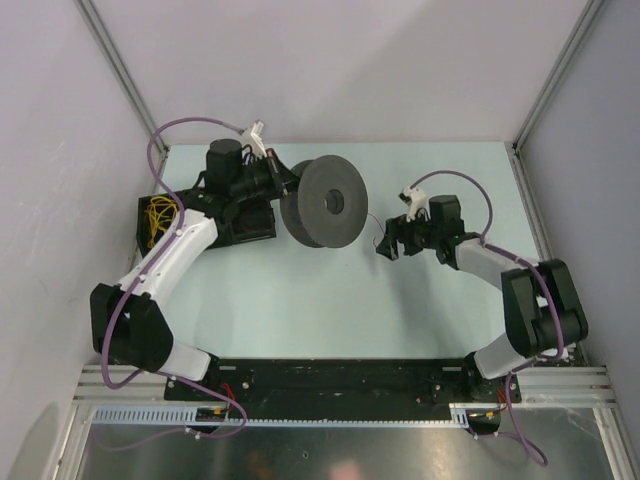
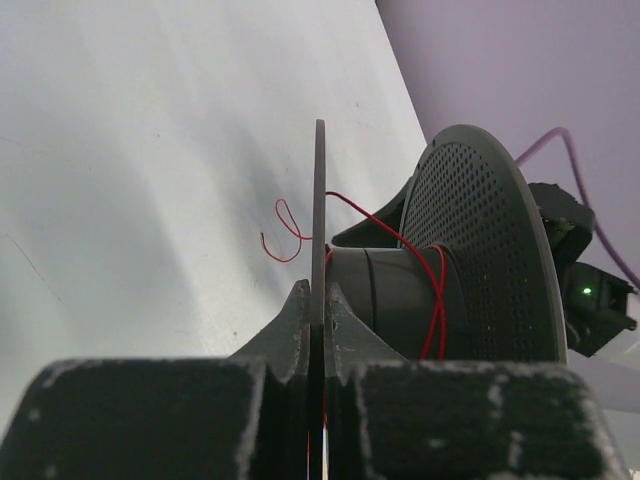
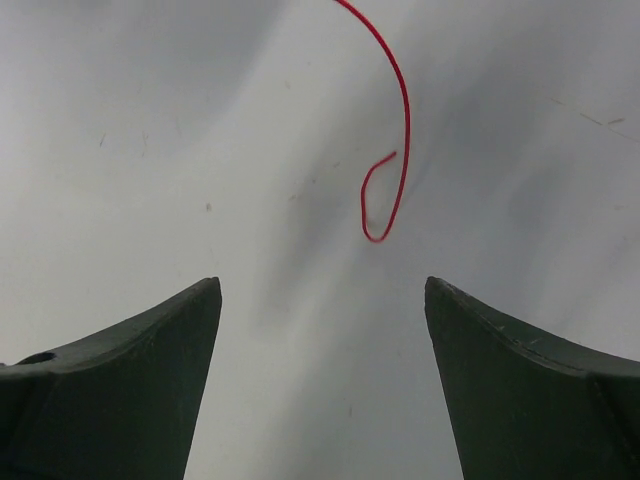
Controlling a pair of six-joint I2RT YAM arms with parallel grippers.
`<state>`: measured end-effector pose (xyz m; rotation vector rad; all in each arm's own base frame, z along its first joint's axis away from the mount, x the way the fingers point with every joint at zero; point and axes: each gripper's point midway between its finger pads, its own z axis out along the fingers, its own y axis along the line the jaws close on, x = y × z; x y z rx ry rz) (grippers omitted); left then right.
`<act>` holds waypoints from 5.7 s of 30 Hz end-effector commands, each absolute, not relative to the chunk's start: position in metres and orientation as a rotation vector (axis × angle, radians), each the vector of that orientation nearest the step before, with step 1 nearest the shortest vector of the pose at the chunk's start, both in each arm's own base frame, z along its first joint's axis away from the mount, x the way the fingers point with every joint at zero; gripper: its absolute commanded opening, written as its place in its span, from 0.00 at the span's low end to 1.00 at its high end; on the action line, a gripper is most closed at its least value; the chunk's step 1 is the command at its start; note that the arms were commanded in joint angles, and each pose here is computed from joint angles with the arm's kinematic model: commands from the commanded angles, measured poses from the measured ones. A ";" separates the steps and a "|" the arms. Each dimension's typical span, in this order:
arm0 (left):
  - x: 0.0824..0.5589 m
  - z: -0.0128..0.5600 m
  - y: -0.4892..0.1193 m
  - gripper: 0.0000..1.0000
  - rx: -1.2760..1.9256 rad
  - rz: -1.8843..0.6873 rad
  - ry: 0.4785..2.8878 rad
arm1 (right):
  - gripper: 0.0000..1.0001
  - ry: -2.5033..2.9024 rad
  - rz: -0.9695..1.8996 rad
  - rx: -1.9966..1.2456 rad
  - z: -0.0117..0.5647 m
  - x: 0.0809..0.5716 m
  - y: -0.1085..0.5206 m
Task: Wrap the cables
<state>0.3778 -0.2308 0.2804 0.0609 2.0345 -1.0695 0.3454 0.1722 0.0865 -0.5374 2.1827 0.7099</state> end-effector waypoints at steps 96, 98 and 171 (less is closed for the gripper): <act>0.324 0.378 -0.273 0.00 1.239 -0.994 1.350 | 0.65 1.596 0.705 -1.180 0.256 0.333 0.162; 0.324 0.381 -0.275 0.00 1.243 -1.005 1.340 | 0.67 1.602 0.772 -1.179 0.257 0.321 0.166; 0.360 0.418 -0.287 0.00 1.082 -1.086 1.408 | 0.00 1.949 1.122 -0.535 0.259 0.358 0.196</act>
